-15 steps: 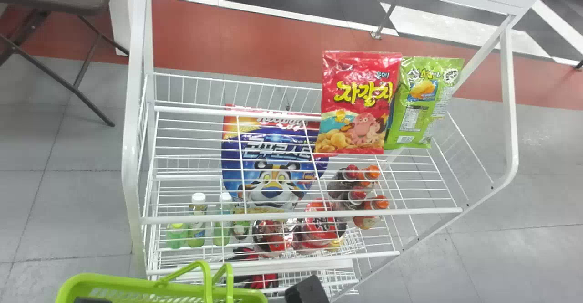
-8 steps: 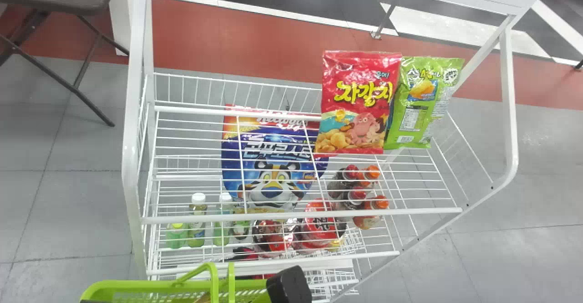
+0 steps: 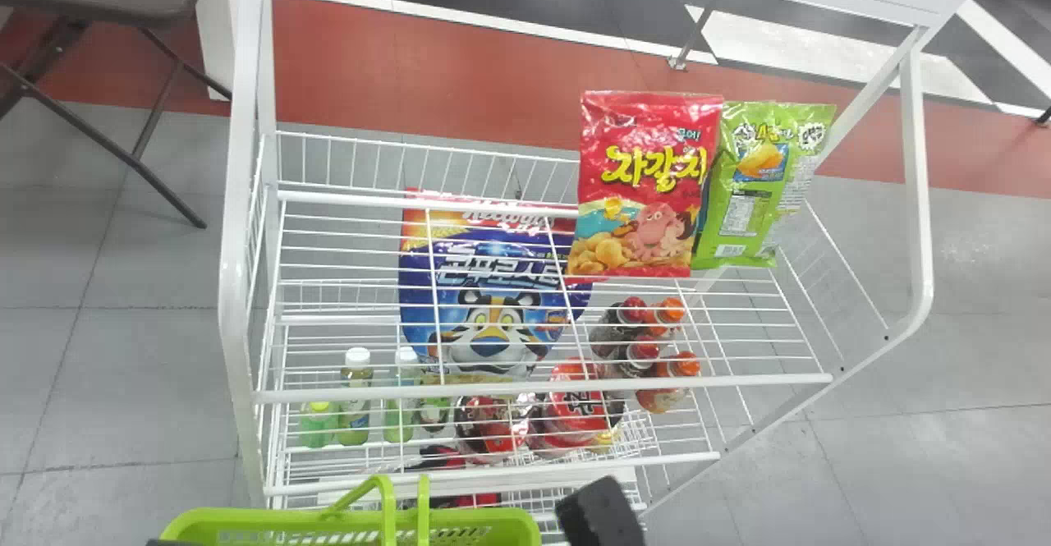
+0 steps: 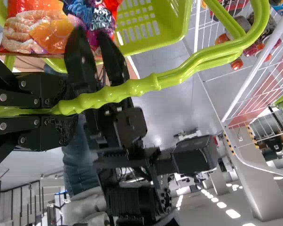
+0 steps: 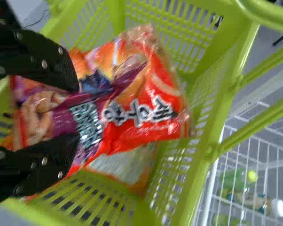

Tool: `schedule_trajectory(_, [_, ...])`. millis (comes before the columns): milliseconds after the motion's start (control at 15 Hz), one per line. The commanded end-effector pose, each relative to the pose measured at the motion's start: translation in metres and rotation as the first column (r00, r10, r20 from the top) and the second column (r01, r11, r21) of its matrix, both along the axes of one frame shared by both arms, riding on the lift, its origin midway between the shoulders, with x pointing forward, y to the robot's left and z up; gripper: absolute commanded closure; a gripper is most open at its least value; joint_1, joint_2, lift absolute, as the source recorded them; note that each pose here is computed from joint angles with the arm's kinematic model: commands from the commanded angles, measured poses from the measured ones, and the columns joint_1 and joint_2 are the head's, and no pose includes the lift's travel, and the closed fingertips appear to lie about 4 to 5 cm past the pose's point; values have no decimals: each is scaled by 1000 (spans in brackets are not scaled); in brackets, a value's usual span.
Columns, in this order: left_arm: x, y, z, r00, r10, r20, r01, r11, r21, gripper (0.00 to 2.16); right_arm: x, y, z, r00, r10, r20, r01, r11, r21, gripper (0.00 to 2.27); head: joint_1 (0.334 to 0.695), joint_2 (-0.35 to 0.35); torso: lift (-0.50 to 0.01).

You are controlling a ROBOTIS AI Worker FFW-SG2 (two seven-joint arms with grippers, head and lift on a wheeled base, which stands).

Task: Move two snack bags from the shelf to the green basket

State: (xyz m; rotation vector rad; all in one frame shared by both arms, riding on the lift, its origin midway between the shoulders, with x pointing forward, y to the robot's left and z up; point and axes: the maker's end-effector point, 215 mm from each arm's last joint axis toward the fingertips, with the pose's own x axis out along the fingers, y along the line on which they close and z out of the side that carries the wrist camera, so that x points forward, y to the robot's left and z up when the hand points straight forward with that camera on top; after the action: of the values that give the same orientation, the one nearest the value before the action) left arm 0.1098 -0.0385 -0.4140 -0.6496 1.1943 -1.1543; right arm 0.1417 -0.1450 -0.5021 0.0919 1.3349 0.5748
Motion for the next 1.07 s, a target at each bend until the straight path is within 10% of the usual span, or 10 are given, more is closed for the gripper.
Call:
schedule_trajectory(0, [-1, 0, -1, 1000, 1, -2, -1, 1000, 3, 2121, 25, -22, 23, 996, -36, 77, 38, 999, -21, 63, 695, -350, -17])
schedule_trajectory(267, [-1, 0, -2, 1000, 5, 2, -5, 1000, 1, 2121, 99, -39, 60, 940, -140, 310, 130, 990, 52, 66, 695, -350, -17])
schedule_trajectory(533, [-2, -3, -2, 1000, 4, 6, -4, 1000, -1, 2121, 203, -27, 181, 575, -248, 780, 55, 962, 266, 73, 695, -350, -17])
schedule_trajectory(867, [-4, -2, -6, 1000, 5, -1, -5, 1000, -1, 2121, 213, -67, 216, 275, -373, 886, 166, 926, 339, 76, 695, -350, -17])
schedule_trajectory(1000, [-4, -4, -6, 1000, 4, 1, -4, 1000, -9, 2121, 203, -79, 207, 250, -395, 884, 215, 913, 347, 73, 695, -350, -17])
